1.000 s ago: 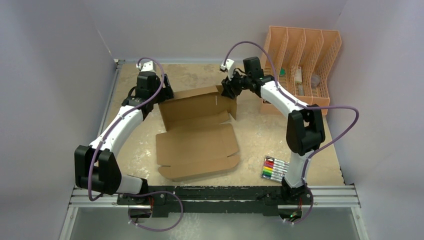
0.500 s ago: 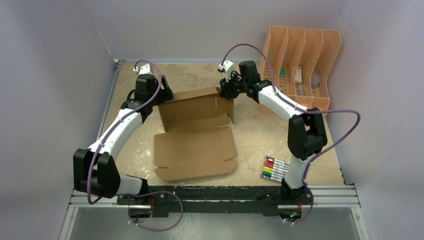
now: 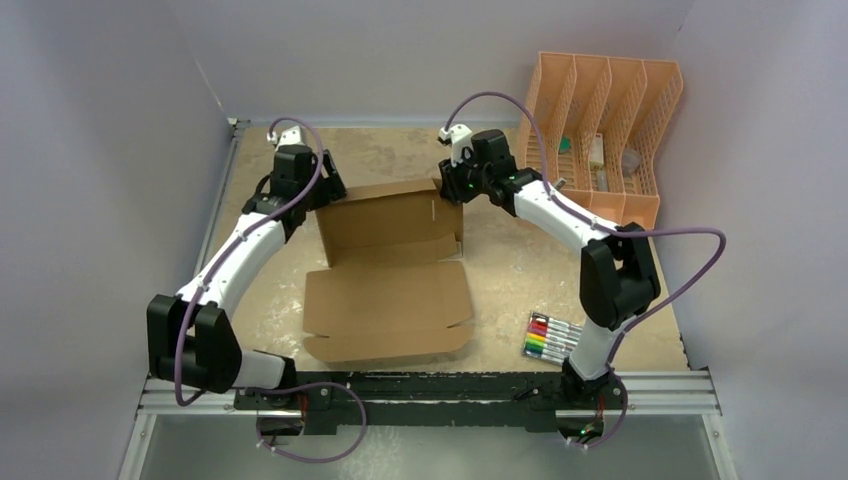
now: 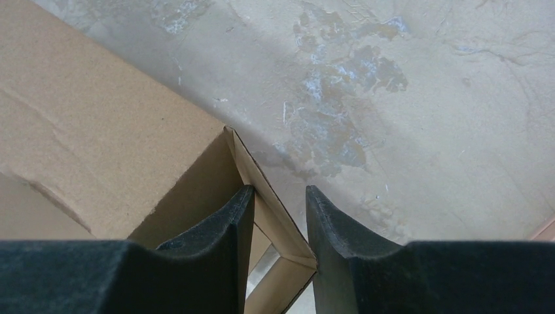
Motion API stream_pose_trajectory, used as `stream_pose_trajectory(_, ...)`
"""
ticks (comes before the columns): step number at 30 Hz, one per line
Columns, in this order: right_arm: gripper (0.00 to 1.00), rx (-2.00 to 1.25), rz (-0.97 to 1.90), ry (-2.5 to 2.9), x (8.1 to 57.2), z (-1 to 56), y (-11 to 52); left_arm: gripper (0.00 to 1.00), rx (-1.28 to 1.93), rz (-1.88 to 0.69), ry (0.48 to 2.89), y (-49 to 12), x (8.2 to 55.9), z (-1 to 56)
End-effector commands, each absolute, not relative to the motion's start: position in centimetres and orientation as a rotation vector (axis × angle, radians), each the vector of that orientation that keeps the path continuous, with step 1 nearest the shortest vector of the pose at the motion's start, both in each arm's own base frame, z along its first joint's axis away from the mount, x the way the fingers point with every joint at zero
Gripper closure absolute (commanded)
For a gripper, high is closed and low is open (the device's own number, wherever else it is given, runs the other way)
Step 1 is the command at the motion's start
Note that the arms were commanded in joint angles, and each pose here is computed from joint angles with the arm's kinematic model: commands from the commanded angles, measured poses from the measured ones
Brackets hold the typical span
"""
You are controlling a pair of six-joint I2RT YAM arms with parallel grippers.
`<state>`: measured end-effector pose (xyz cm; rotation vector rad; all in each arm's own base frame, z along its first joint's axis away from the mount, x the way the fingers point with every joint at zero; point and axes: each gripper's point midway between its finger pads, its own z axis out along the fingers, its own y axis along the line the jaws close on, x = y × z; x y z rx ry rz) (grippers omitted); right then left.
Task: Fold the paper box
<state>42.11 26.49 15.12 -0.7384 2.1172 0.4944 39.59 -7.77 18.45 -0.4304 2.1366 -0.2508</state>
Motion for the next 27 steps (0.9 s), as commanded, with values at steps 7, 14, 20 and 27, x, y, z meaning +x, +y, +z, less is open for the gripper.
stream_pose_trajectory(7, 0.9, -0.809, 0.408, 2.159, 40.4, 14.1, 25.0, 0.25, -0.321, 0.054, 1.984, -2.9, 38.3, 26.8)
stream_pose_trajectory(14, 0.89, -0.843, 0.361, 2.173, 40.9, 14.0, 24.2, 0.25, 0.043, -0.19, 1.963, -12.3, 32.9, 27.0)
stream_pose_trajectory(20, 0.89, -0.846, 0.416, 2.198, 40.5, 13.1, 24.9, 0.25, 0.147, -0.351, 1.876, -19.0, 30.0, 24.8)
stream_pose_trajectory(27, 0.89, -0.853, 0.423, 2.207, 40.4, 12.6, 24.9, 0.25, 0.317, -0.381, 1.768, -25.4, 29.8, 21.1)
